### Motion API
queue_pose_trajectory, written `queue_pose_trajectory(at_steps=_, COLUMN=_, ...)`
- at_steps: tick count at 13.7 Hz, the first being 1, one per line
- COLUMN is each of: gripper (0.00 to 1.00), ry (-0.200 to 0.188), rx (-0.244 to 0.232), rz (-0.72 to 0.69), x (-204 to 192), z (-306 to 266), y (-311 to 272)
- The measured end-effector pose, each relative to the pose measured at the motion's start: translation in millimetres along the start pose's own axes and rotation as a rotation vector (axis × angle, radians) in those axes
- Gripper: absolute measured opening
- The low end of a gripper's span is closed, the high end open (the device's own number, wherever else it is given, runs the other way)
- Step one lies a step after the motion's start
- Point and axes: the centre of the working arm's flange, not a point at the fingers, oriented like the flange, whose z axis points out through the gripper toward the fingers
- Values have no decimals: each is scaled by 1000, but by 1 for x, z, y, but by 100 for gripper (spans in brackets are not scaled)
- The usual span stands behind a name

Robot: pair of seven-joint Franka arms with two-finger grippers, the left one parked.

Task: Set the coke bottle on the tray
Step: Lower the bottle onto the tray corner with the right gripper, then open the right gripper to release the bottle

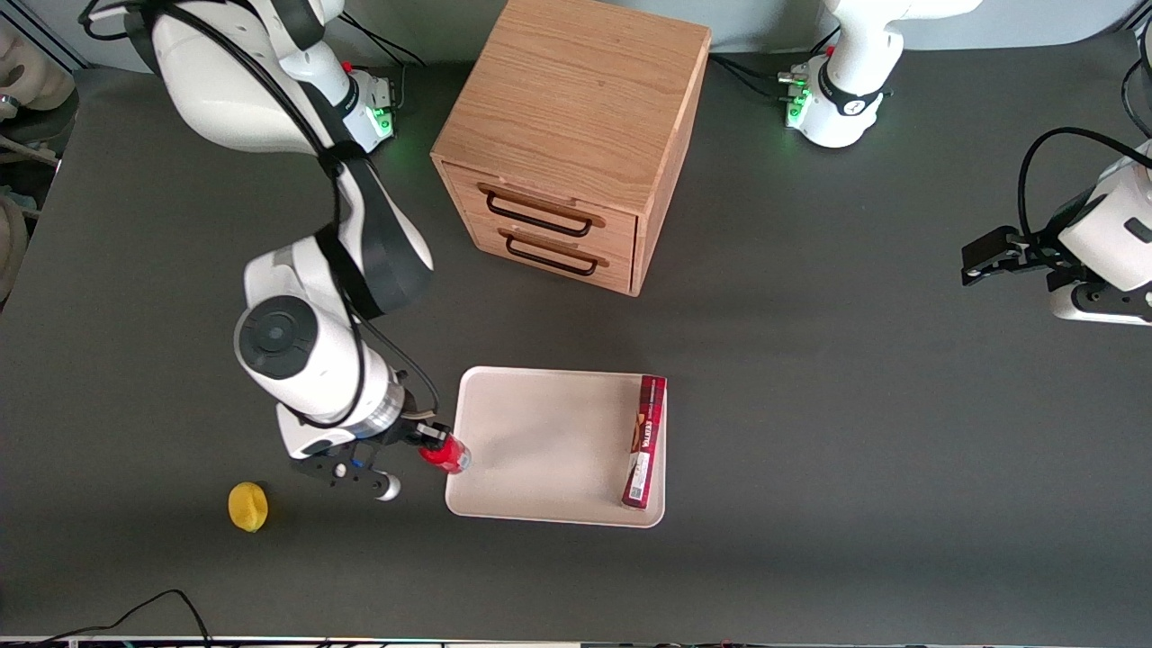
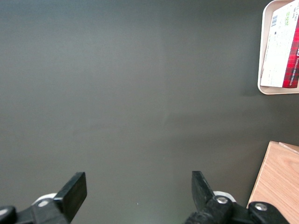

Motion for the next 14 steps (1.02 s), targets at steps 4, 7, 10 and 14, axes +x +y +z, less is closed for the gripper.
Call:
queue_pose_trajectory(at_steps=4, gripper=31, ry=24, rx=8, rz=0, x=3, z=39, y=-7)
queue_pose_trajectory(at_steps=7, gripper=31, ry=21, rx=2, rz=0, x=4, z=57, y=-7)
queue_pose_trajectory(at_steps=10, gripper=31, ry=17, rx=-2, rz=0, x=3, z=65, y=-7)
queue_pose_trajectory(at_steps=14, gripper=62, ry=24, rx=4, rz=0, x=4, z=62, y=-8)
